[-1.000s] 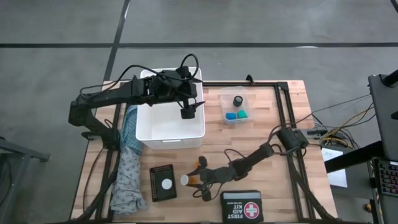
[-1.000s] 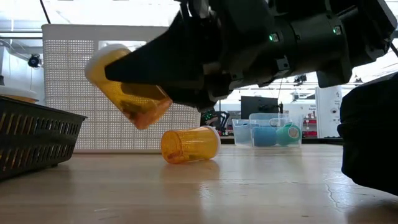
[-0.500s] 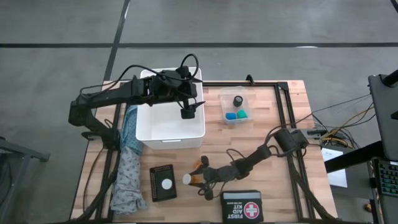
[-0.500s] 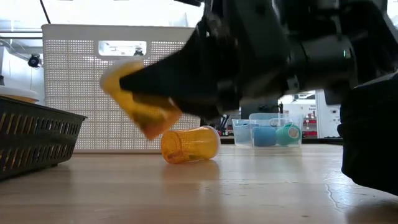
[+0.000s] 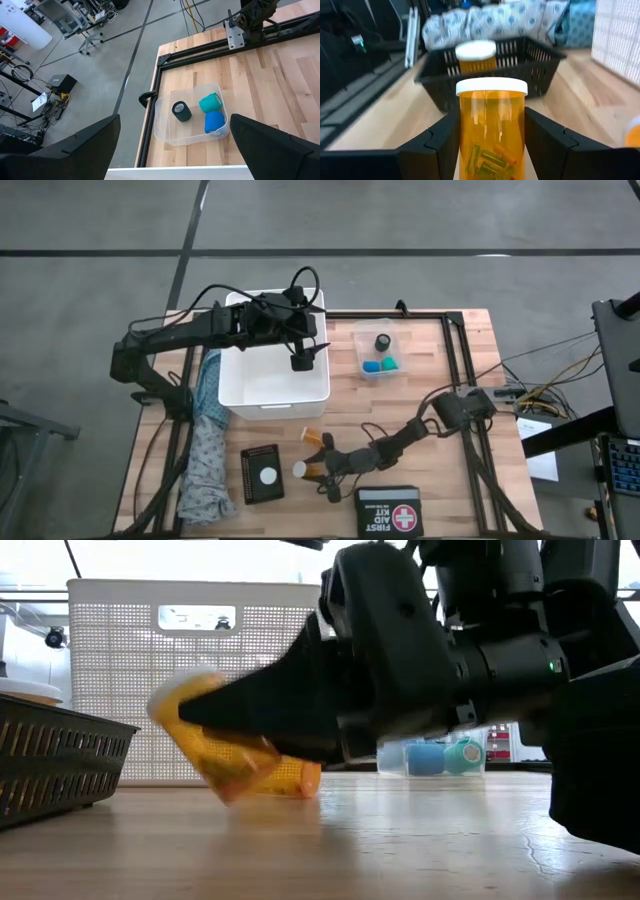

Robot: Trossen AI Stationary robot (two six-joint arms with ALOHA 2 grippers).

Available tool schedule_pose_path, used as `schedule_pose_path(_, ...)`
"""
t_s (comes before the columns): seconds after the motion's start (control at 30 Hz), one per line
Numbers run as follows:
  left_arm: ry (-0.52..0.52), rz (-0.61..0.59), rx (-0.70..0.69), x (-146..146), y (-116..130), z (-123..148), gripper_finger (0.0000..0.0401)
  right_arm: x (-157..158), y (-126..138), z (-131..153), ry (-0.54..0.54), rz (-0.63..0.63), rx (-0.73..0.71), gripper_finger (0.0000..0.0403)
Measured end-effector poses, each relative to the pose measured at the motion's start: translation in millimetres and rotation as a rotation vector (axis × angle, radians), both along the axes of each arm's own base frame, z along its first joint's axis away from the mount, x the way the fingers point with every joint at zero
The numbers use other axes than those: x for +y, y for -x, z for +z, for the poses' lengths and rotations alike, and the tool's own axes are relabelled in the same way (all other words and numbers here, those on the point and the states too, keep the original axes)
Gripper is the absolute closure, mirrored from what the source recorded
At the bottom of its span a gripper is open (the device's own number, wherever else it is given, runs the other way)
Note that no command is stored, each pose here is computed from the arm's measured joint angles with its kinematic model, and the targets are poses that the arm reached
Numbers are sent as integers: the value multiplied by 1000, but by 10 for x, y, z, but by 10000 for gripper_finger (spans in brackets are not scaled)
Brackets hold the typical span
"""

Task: Pick & place medical supplies in basket/bin
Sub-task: Put the top orange pill bottle into the black bin

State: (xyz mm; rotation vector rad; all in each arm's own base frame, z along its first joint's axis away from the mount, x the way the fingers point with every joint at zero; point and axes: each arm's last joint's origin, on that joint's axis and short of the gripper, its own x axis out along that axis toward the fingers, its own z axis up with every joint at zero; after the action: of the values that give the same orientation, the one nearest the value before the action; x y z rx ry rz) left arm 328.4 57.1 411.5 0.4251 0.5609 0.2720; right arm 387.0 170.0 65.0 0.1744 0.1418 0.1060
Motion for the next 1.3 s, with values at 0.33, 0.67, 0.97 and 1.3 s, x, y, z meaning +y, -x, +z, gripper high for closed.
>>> schedule_pose_path(0.33, 2, 1, -1, -1, 0, 0, 20, 4, -9, -30, 18, 0, 39, 215)
schedule_pose_path(0.67, 1, 1, 0, 0, 0, 0, 20, 8, -15, -39, 19, 4, 62, 211)
schedule_pose_path(0.97, -1, -1, 1, -1, 0, 0, 20, 13, -15, -54, 29, 9, 73, 169)
schedule_pose_path(1.3, 0, 0, 1, 0, 0, -1, 20, 12, -14, -57, 34, 9, 74, 169)
